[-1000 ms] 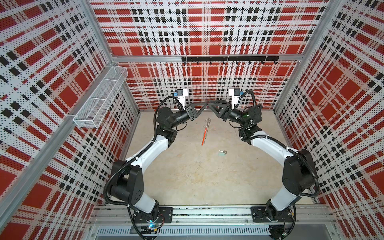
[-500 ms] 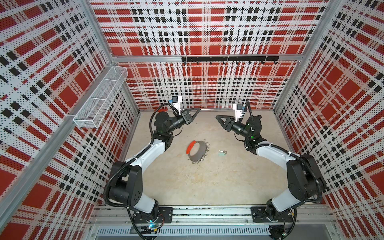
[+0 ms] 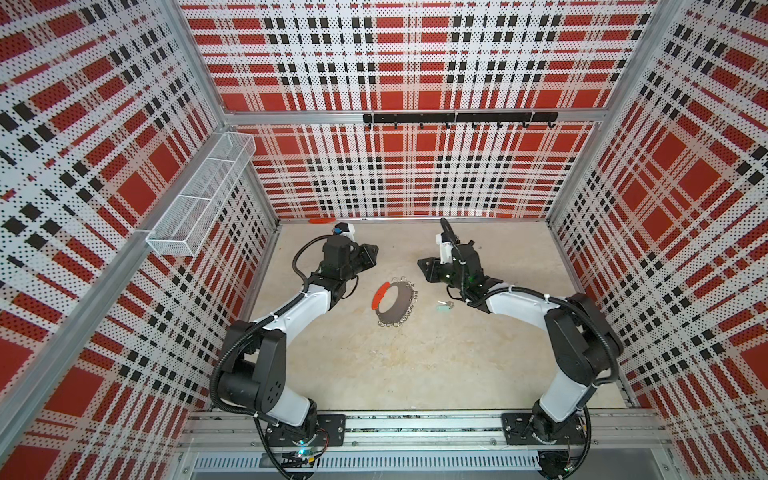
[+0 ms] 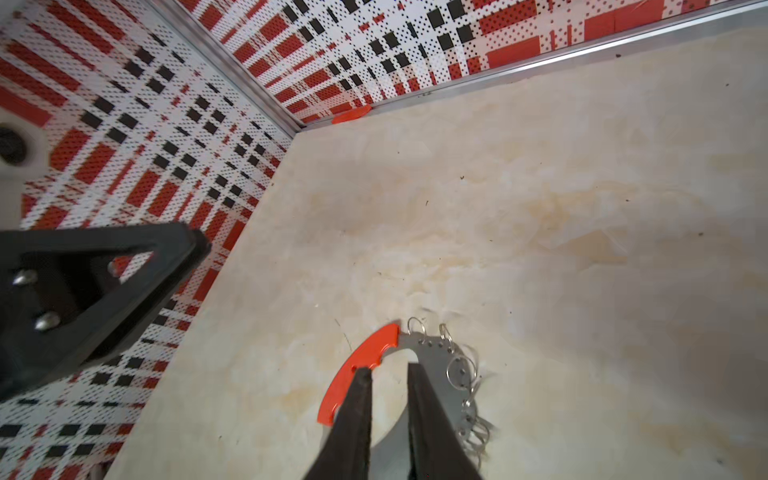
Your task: Put the keys on the keyring
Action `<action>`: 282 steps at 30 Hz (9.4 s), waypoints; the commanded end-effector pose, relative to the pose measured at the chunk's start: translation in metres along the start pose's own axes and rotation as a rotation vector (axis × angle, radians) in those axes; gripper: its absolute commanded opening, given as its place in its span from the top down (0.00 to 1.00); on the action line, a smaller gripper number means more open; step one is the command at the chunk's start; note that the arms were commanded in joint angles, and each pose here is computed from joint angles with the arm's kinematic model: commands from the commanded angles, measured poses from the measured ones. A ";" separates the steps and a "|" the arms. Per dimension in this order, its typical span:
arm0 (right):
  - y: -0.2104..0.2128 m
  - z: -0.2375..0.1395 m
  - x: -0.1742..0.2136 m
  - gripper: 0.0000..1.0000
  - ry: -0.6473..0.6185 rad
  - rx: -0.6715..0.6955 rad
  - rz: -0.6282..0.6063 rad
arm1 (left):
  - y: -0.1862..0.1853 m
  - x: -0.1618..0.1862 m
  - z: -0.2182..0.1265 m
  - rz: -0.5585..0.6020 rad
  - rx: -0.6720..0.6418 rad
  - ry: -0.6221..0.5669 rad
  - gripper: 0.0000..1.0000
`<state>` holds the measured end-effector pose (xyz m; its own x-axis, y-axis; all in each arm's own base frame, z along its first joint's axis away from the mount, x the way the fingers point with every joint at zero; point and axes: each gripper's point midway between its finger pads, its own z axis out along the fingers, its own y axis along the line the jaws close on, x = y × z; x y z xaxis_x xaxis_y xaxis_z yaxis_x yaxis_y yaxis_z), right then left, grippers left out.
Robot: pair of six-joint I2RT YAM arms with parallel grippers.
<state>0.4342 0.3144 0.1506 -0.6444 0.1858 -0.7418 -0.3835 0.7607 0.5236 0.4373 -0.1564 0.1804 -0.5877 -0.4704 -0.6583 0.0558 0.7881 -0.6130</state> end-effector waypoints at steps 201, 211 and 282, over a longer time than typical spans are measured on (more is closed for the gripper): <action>0.135 -0.173 -0.174 1.00 -0.625 -0.909 -0.194 | -0.252 -0.077 -0.096 0.222 1.063 -0.074 0.63; 0.139 -0.170 -0.171 1.00 -0.595 -0.928 -0.224 | -0.252 -0.071 -0.081 0.210 1.064 -0.037 0.66; 0.128 -0.174 -0.179 0.63 -0.604 -0.864 -0.181 | -0.261 -0.072 -0.091 0.191 1.082 -0.079 1.00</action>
<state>0.3953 0.2827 0.4069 -0.2541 0.5346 -0.8060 -0.9184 0.1279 0.3744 0.4014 -0.2968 0.4075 -0.4755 -0.3917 -0.7877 0.8218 0.1216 -0.5566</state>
